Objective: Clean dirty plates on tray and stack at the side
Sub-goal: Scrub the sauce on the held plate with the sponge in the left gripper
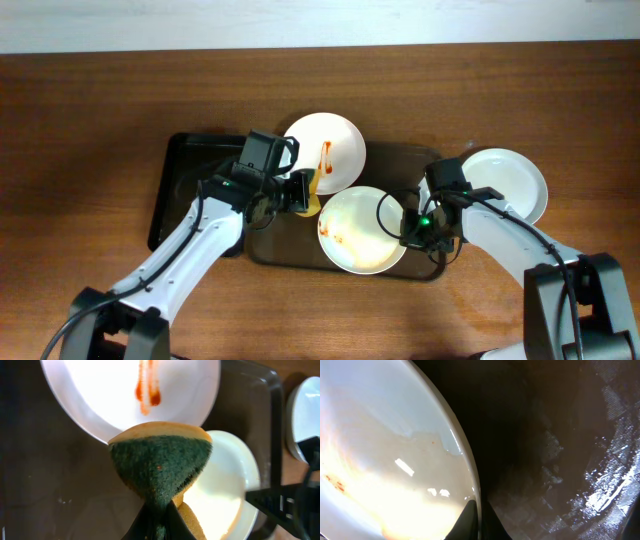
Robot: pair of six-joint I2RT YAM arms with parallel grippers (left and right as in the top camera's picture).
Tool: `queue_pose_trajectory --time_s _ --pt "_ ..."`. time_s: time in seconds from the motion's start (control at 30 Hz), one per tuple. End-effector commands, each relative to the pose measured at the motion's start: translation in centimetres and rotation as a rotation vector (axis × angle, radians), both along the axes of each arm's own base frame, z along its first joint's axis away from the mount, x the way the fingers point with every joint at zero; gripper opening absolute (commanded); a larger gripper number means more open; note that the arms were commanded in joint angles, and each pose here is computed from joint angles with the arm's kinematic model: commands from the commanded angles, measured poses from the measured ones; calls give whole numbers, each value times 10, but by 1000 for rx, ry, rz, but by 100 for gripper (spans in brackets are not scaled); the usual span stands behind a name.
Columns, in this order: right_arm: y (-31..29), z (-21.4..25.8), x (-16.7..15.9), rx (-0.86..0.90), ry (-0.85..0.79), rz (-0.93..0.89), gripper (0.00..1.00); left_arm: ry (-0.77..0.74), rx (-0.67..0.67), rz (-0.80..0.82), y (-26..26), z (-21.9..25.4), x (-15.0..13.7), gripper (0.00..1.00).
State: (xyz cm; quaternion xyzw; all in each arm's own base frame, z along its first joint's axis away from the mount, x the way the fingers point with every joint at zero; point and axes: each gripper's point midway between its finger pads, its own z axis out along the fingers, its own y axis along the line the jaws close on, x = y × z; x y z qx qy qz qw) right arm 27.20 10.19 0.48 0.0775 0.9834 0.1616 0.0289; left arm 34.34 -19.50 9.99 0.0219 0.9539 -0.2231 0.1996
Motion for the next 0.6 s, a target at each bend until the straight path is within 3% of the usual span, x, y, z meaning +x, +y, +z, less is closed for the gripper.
queue_pose_trajectory --time_s 0.0,0.37,0.57 --pt "-3 -4 -5 -25 11 12 4 44 -36 -18 -18 -2 -13 0" --pt "-3 -4 -5 -25 11 12 4 223 -45 -93 -90 -71 -53 0" --pt "-3 -4 -5 -25 11 12 4 225 134 -14 -61 -105 -49 0"
